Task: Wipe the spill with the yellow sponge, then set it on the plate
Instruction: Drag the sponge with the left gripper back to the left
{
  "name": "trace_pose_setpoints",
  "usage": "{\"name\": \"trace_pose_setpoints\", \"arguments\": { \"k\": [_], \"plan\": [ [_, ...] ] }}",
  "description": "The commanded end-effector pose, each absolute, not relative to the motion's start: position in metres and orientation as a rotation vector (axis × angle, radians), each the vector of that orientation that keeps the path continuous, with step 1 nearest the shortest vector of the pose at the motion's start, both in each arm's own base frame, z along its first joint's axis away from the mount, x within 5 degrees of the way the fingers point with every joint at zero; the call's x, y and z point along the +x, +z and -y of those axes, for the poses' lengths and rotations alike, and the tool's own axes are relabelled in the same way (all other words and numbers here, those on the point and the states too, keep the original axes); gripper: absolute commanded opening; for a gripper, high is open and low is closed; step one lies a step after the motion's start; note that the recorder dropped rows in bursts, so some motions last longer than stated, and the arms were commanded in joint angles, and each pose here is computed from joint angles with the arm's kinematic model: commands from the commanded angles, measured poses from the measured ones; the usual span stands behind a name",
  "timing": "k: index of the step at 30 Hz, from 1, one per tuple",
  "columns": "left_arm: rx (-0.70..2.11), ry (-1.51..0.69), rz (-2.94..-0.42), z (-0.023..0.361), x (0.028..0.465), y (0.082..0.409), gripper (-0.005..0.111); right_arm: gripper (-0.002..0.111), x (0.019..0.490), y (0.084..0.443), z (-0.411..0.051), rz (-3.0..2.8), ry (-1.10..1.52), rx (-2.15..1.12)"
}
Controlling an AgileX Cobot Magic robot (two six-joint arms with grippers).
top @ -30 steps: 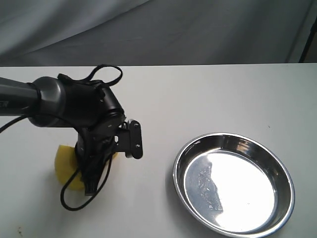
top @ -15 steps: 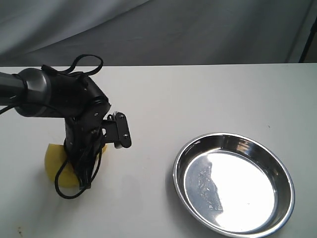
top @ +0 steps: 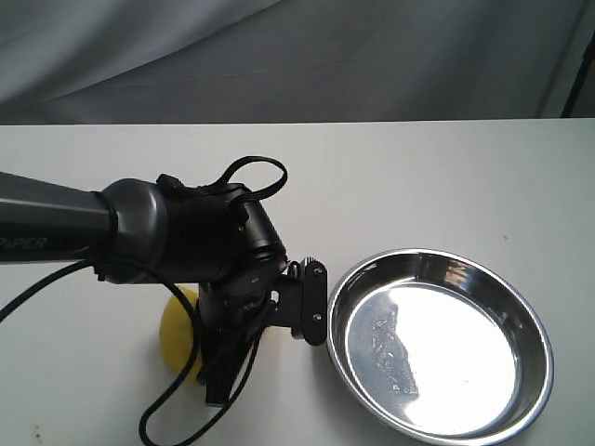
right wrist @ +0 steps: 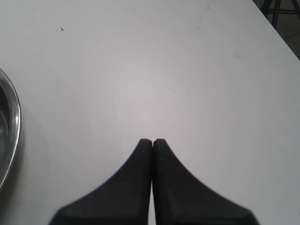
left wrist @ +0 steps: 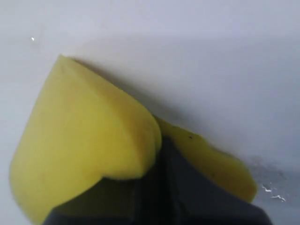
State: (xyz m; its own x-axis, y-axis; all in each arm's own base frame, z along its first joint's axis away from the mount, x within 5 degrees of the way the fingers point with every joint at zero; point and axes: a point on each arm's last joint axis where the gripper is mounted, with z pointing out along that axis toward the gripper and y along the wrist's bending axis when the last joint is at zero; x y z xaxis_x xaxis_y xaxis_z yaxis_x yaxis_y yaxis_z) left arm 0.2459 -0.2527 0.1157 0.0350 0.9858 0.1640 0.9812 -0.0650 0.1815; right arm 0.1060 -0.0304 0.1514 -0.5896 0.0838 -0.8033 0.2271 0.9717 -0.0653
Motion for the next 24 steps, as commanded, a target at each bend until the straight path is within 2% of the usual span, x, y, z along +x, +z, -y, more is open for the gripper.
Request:
{"name": "trace_pose_setpoints", "arguments": {
  "k": [1,9,17,24],
  "plan": [
    [2.170,0.320,-2.027,0.260,0.257,0.110,0.000,0.000,0.106,0.151,0.031,-2.190,-0.202,0.229],
    [2.065,0.379,-1.934,0.231,0.309,0.091,0.000,0.000,0.106,0.151,0.031,-2.190,-0.202,0.229],
    [2.013,0.486,-2.217,0.163,0.340,0.043,0.000,0.000,0.106,0.151,0.031,-2.190,-0.202,0.229],
    [1.853,0.559,-2.494,0.103,0.354,0.039,0.000,0.000,0.106,0.151,0.031,-2.190,-0.202,0.229]
  ]
}}
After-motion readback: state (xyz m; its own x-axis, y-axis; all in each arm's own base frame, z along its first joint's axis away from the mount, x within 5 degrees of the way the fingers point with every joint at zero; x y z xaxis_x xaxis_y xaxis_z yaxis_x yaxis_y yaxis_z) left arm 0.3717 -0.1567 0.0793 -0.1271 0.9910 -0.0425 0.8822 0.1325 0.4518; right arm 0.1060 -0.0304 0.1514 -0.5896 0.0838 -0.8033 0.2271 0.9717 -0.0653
